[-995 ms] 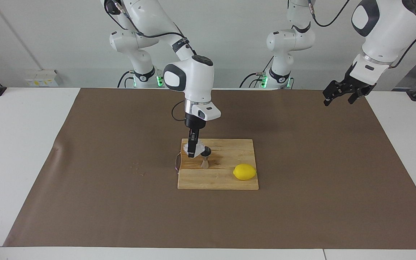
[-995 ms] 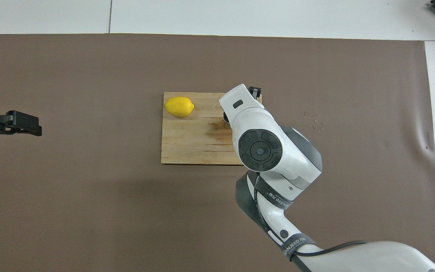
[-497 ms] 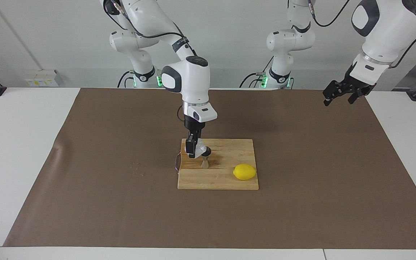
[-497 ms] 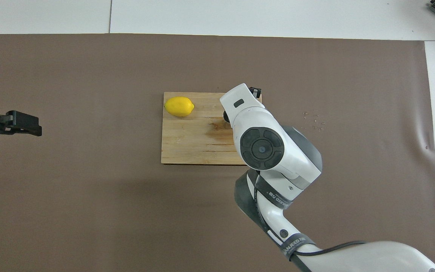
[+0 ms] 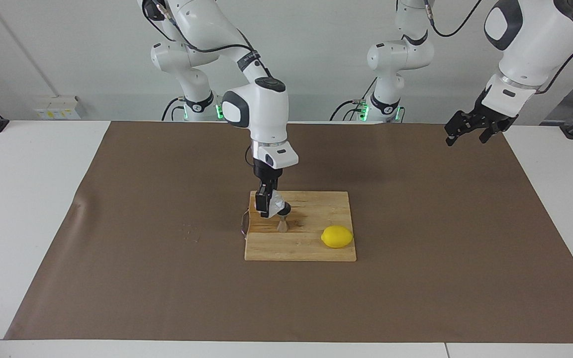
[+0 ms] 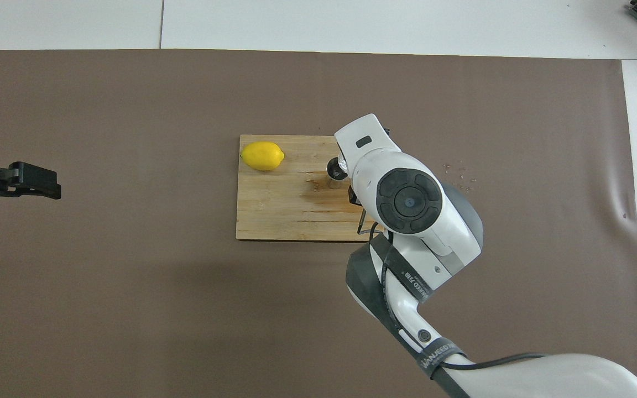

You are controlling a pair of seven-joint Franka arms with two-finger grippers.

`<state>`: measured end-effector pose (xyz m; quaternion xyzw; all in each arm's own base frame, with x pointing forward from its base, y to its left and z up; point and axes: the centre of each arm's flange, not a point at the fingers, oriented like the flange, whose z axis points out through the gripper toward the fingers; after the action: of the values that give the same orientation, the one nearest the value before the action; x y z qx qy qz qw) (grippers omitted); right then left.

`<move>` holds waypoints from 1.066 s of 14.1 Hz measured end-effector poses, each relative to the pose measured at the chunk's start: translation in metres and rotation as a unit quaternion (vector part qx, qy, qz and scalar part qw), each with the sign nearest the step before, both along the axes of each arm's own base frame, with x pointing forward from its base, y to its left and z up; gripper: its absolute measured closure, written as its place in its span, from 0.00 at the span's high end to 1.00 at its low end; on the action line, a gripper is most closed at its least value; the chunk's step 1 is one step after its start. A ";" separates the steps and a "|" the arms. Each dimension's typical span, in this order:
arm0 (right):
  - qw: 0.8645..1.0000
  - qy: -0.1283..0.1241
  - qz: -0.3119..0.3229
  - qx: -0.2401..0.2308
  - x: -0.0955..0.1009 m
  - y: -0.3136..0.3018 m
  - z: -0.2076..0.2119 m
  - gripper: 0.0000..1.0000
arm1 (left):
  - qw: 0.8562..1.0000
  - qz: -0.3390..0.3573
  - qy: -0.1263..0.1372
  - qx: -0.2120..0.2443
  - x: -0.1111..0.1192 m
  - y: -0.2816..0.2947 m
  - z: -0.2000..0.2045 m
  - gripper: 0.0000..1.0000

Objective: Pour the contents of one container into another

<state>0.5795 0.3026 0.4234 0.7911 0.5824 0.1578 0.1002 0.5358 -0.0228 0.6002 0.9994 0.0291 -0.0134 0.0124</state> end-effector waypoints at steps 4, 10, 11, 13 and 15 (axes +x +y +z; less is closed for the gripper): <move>0.999 0.025 0.024 0.025 0.015 -0.033 0.000 0.51 | 1.000 0.000 0.000 0.000 0.000 0.000 0.000 1.00; 0.992 0.059 0.074 0.086 0.041 -0.130 -0.019 0.51 | 1.000 0.000 0.000 0.000 0.000 0.000 0.000 1.00; 0.991 0.059 0.082 0.092 0.043 -0.146 -0.025 0.51 | 1.000 0.000 0.000 0.000 0.000 0.000 0.000 1.00; 0.990 0.055 0.087 0.100 0.043 -0.176 -0.041 0.51 | 1.000 0.000 0.000 0.000 0.000 0.000 0.000 1.00; 0.986 0.054 0.102 0.123 0.037 -0.202 -0.060 0.51 | 1.000 0.000 0.000 0.000 0.000 0.000 0.000 1.00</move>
<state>0.6167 0.1001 0.3636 0.7414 0.6404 0.1952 -0.0462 0.5358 -0.0228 0.6002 0.9994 0.0291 -0.0135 0.0124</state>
